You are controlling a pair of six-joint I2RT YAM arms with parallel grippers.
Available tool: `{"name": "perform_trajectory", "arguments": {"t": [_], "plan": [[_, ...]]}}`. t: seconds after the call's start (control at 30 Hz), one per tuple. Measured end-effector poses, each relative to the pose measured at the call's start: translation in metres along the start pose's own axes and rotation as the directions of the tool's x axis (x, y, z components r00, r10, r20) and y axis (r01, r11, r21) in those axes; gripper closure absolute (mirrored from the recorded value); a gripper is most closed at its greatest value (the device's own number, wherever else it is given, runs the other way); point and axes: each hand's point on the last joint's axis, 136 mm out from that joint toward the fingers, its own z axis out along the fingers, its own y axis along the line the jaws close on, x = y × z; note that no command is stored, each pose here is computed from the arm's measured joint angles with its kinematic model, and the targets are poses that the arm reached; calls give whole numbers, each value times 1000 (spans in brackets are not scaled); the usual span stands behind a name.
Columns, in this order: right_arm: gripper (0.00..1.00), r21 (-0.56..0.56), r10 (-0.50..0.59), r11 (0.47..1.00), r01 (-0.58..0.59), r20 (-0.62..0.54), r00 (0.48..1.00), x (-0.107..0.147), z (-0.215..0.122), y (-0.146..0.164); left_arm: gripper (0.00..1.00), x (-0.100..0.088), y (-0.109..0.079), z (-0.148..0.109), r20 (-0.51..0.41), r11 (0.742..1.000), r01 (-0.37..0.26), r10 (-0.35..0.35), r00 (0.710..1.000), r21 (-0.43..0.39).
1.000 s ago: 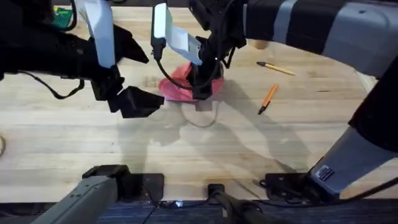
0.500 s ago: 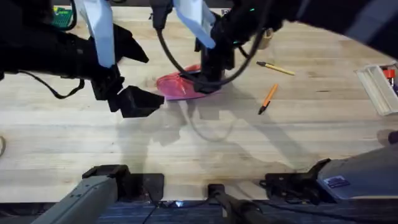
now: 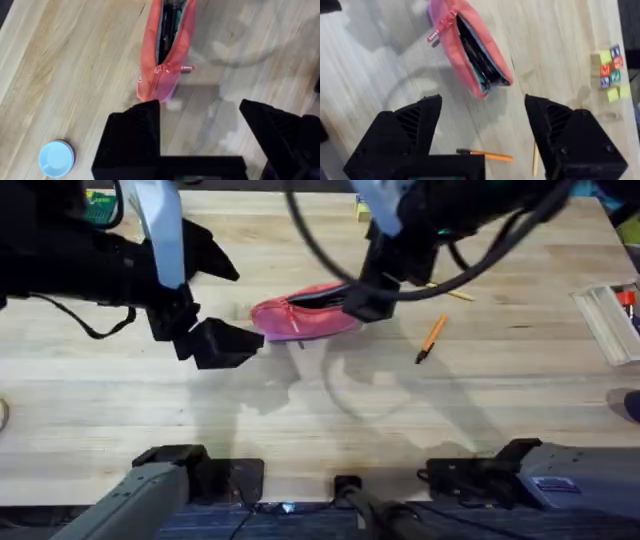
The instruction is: Unzip the bag, pick up the pens from the table one at a time and place them inside, then zip the bag closed.
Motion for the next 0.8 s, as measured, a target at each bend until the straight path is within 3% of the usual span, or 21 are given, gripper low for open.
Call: {"name": "perform_trajectory", "arguments": {"t": [0.3, 0.57, 0.6, 0.8], "plan": [[5, 122, 221, 967, -223, 32, 975, 29, -35, -42, 8, 0, 0, 0, 0, 1000, 0, 0, 1000, 0], [5, 234, 394, 884, -405, 93, 914, 64, -70, -79, 7, 0, 0, 0, 0, 1000, 0, 0, 1000, 0], [5, 269, 471, 834, -481, 108, 876, 87, -75, -87, 7, 0, 0, 0, 0, 1000, 0, 0, 1000, 0], [5, 279, 649, 717, -638, 66, 758, 131, -59, -88, 7, 0, 0, 0, 0, 1000, 0, 0, 1000, 0]]}}
